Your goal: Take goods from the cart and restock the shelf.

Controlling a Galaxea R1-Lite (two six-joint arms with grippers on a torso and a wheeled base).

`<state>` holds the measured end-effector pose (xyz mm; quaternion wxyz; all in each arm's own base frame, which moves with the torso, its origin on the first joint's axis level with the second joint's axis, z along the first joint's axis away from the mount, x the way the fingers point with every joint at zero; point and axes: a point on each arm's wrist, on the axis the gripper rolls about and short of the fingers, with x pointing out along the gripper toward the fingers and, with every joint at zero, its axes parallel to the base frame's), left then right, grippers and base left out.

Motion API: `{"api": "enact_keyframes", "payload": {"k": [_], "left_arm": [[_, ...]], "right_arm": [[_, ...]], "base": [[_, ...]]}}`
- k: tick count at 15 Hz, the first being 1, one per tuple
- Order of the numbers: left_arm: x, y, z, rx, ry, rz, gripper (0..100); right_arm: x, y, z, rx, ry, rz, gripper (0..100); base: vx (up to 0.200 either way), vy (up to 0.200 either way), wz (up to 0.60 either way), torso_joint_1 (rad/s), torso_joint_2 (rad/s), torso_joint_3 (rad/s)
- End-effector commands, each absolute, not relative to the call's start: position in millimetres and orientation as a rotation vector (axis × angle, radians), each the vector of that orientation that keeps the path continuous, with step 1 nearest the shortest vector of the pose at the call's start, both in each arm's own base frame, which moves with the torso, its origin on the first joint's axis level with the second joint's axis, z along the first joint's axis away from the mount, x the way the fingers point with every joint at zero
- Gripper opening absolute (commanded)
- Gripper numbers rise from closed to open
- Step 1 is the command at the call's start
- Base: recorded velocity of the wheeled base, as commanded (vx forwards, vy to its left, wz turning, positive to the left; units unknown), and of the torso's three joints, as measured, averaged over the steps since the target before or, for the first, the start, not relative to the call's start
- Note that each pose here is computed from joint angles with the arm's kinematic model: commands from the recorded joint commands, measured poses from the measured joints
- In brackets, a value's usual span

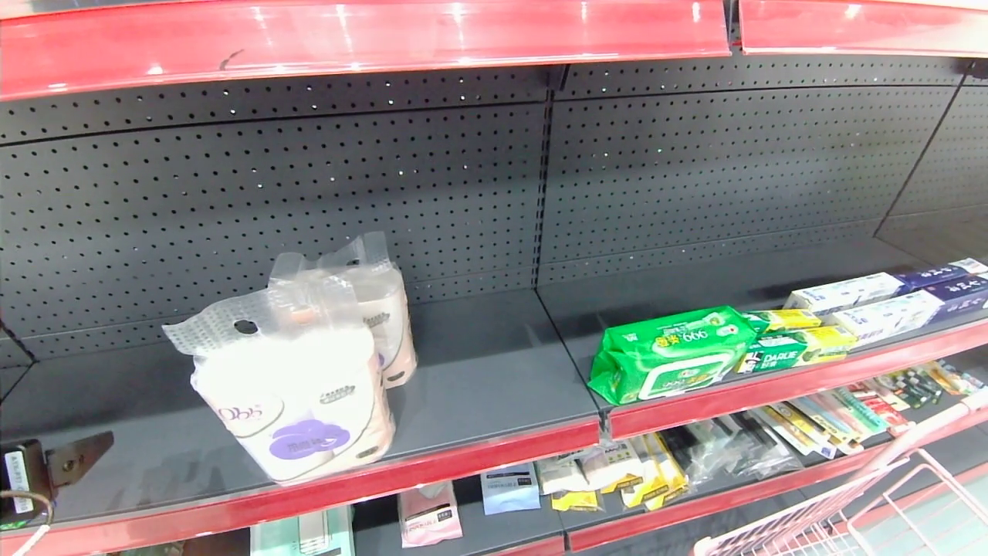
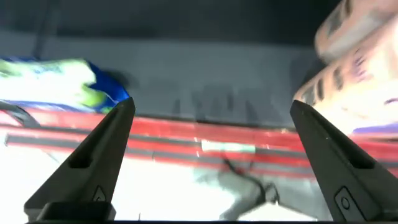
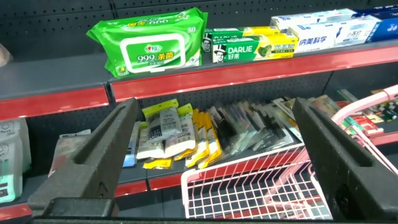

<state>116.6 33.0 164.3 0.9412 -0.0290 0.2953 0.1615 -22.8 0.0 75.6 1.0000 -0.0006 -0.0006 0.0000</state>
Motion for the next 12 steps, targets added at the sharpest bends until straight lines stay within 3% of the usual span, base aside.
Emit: {"api": "enact_keyframes", "payload": {"k": [1,4,12], "left_arm": [[132.9,39.8,148.1,-0.079,0.718,0.331,100],[149.9,44.3,133.7,-0.092,0.808,0.316,100],[199.1,52.6,96.0,-0.126,0.897,0.222,100]], "right_arm": [[-22.7,0.0,75.7,-0.002,0.0,0.0,100],[-22.7,0.0,75.7,-0.002,0.0,0.0,100],[-22.7,0.0,75.7,-0.002,0.0,0.0,100]], "base": [[0.0,0.0,0.0,0.0,0.0,0.0],[0.0,0.0,0.0,0.0,0.0,0.0],[0.0,0.0,0.0,0.0,0.0,0.0]]}}
